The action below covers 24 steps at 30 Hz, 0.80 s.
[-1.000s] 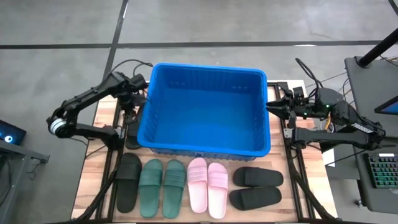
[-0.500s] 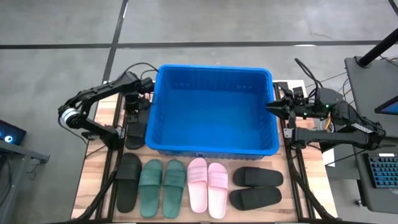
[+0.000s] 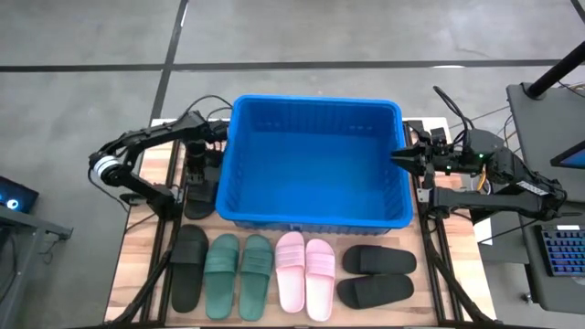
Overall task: Pick and place slides into bin
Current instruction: Put the black slipper into the blue bin
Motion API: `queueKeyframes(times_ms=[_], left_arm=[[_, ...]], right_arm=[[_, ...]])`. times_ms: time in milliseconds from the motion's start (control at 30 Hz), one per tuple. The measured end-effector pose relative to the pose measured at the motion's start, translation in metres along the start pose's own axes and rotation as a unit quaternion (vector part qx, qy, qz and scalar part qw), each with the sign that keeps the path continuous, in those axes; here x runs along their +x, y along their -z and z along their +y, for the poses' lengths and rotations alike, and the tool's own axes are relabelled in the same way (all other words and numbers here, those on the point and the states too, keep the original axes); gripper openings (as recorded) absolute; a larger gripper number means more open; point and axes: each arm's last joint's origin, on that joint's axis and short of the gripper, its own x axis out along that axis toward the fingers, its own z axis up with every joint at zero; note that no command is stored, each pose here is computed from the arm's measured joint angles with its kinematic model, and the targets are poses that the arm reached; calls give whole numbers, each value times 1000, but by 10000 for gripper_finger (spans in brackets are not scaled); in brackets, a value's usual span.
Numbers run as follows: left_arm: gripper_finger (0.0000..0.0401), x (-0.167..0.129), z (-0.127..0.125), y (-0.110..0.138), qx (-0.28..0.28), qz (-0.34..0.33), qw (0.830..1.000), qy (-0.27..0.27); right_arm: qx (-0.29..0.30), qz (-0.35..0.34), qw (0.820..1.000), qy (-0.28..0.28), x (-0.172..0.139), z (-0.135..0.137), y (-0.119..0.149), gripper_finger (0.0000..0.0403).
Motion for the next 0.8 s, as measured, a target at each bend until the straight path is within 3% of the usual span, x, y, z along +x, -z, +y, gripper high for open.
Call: queueKeyframes(times_ms=[667, 800], left_arm=[[147, 26, 14, -23, 21, 45, 997, 62], [125, 26, 13, -23, 21, 44, 996, 70]], right_arm=[[0, 0, 1000, 0, 0, 0, 0, 139], [0, 0, 1000, 0, 0, 0, 0, 139]])
